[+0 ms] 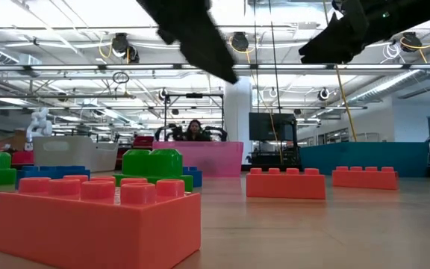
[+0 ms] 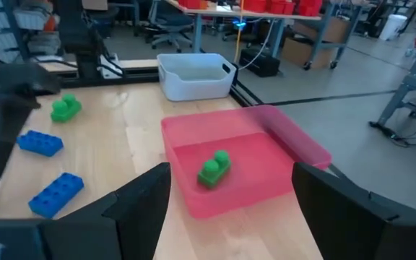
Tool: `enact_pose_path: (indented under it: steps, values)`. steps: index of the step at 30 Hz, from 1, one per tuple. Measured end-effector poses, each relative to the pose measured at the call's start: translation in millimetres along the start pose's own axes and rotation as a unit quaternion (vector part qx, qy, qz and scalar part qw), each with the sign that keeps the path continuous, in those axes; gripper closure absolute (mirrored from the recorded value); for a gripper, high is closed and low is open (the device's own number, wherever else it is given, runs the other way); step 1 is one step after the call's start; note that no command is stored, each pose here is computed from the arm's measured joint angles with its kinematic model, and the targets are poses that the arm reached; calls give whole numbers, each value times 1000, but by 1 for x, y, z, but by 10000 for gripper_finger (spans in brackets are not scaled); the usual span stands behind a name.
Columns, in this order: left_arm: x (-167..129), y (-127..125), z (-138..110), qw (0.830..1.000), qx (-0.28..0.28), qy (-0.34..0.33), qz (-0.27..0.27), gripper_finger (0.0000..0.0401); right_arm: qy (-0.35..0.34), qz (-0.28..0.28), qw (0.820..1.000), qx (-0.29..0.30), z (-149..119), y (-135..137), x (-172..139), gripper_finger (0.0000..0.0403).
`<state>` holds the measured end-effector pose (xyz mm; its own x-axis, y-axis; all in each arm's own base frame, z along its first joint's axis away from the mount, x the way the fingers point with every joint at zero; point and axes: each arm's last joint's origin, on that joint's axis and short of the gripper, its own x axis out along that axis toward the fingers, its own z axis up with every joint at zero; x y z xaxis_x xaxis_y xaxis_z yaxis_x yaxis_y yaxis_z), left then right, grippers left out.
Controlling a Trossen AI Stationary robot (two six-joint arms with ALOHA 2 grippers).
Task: Sort & place blocks by color
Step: Put the orange game piece into the white bin
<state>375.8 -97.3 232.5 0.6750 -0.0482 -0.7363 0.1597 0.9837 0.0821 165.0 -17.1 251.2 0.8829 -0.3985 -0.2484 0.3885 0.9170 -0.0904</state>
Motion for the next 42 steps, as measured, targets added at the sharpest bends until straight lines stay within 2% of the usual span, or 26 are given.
enact_pose_path:
  steps: [4,9,14,19,25,35,42]
  values:
    - [16,-4,1,1000,-3,11,-22,61,10,0,1000,5,-2,0,0,118]
    - [42,-8,-6,999,-3,40,-25,72,19,3,1000,10,-4,0,-2,118]
    - [60,-10,-9,999,-19,35,-34,75,25,7,1000,6,-5,1,-2,118]
    - [62,-15,-5,998,-27,12,-49,75,36,6,999,2,-7,1,-3,118]
    - [62,-21,-7,998,-29,14,-45,75,37,8,999,1,-7,1,-3,118]
    - [95,-21,-26,998,-29,47,-28,75,27,8,1000,-4,-5,0,-4,118]
    - [102,-23,-28,998,-45,43,-27,75,29,8,1000,-7,-6,0,-4,118]
